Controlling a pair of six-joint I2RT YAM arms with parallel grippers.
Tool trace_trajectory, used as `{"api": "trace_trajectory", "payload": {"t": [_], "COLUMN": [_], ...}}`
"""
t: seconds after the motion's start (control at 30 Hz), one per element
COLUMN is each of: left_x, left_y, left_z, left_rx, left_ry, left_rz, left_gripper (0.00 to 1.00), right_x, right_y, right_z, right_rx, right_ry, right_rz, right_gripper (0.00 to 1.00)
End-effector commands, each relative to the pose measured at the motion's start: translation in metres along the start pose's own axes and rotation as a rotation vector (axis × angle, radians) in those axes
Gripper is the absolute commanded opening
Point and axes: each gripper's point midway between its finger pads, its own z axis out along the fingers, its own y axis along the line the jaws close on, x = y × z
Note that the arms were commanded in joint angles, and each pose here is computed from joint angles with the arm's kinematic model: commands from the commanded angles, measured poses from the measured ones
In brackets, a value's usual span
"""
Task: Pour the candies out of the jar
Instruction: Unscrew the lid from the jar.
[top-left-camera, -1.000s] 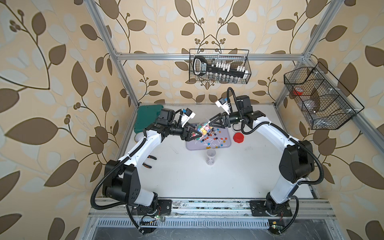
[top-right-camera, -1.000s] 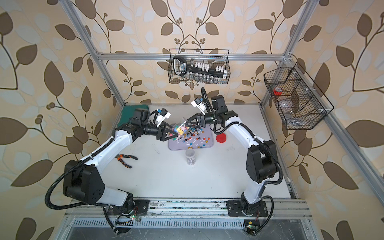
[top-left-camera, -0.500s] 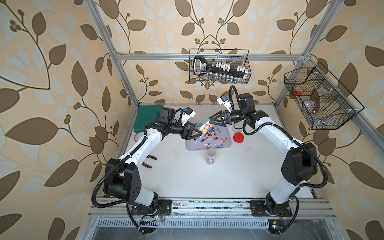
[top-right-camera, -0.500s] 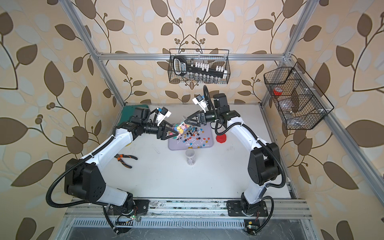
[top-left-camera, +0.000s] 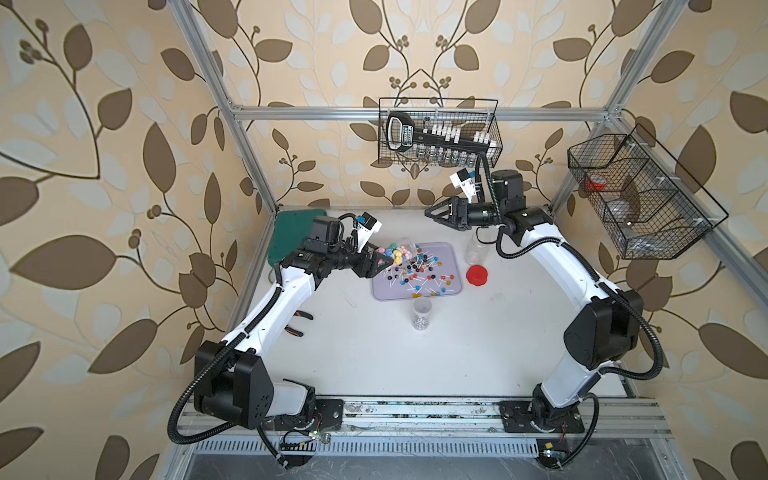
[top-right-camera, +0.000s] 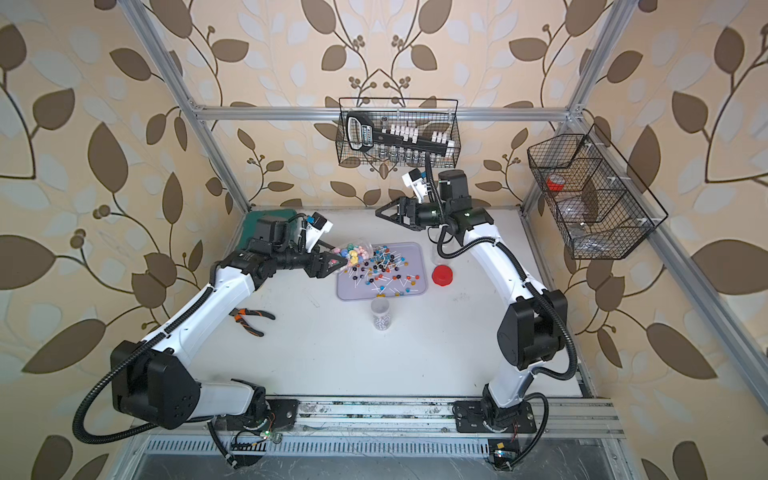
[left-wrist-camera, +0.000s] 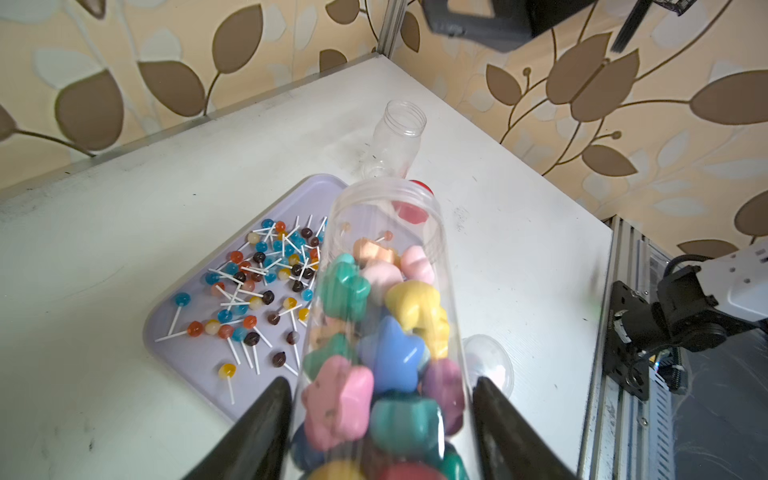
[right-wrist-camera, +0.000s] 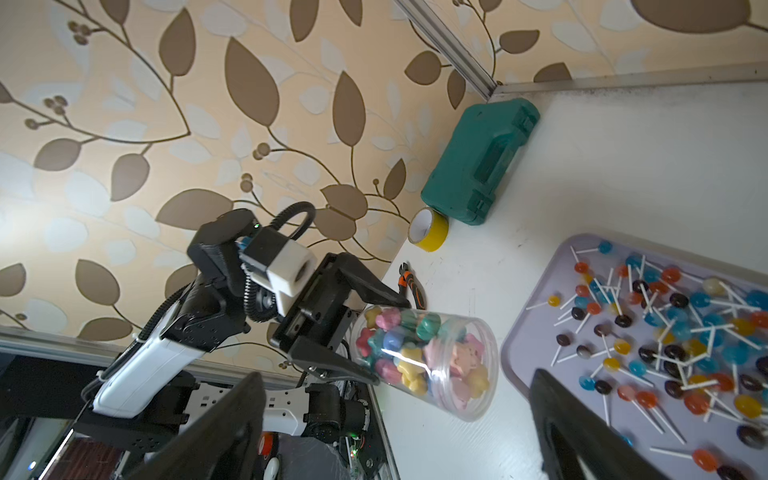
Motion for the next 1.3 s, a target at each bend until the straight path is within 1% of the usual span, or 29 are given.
{"api": "trace_trajectory", "payload": {"t": [0.0, 0.2, 0.33, 0.5, 0.7, 0.9, 1.0, 1.13, 1.27], "left_x": [-0.029, -0.030, -0.033, -0.037, -0.042, -0.044, -0.044, -0.045, -0.045], "left_y": [-0.006, -0.007, -0.008, -0.012, -0.017, -0.021, -0.024, -0.027, -0.028], "left_z": [-0.011, -0.009, -0.010, -0.011, -0.011, -0.010, -0.010, -0.010, -0.009], "left_rx": [-0.020, -0.012, -0.005, 0.015, 0.048, 0.084, 0.100, 0.119, 0.138], "left_ry": [-0.096, -0.107, -0.126, -0.147, -0.173, -0.184, -0.188, -0.192, -0.186], "left_rz": [0.109, 0.098, 0.091, 0.083, 0.073, 0.060, 0.056, 0.054, 0.047], "left_gripper": [0.66, 0.65, 0.64, 0.63, 0.63, 0.63, 0.63, 0.63, 0.63], "right_x": [0.021, 0.035, 0.048, 0.057, 0.064, 0.062, 0.061, 0.061, 0.058], "right_y": [-0.028, -0.045, -0.051, -0.045, -0.043, -0.032, -0.033, -0.033, -0.030], "right_z": [0.017, 0.026, 0.031, 0.038, 0.047, 0.055, 0.057, 0.059, 0.059], "right_rx": [0.043, 0.046, 0.010, -0.075, -0.139, -0.203, -0.208, -0.214, -0.221], "right_ry": [0.060, 0.089, 0.128, 0.162, 0.197, 0.205, 0.208, 0.210, 0.207], "right_rz": [0.117, 0.158, 0.204, 0.238, 0.269, 0.269, 0.278, 0.280, 0.273], "right_gripper": [0.95, 0.95, 0.95, 0.95, 0.95, 0.95, 0.95, 0.92, 0.85]}}
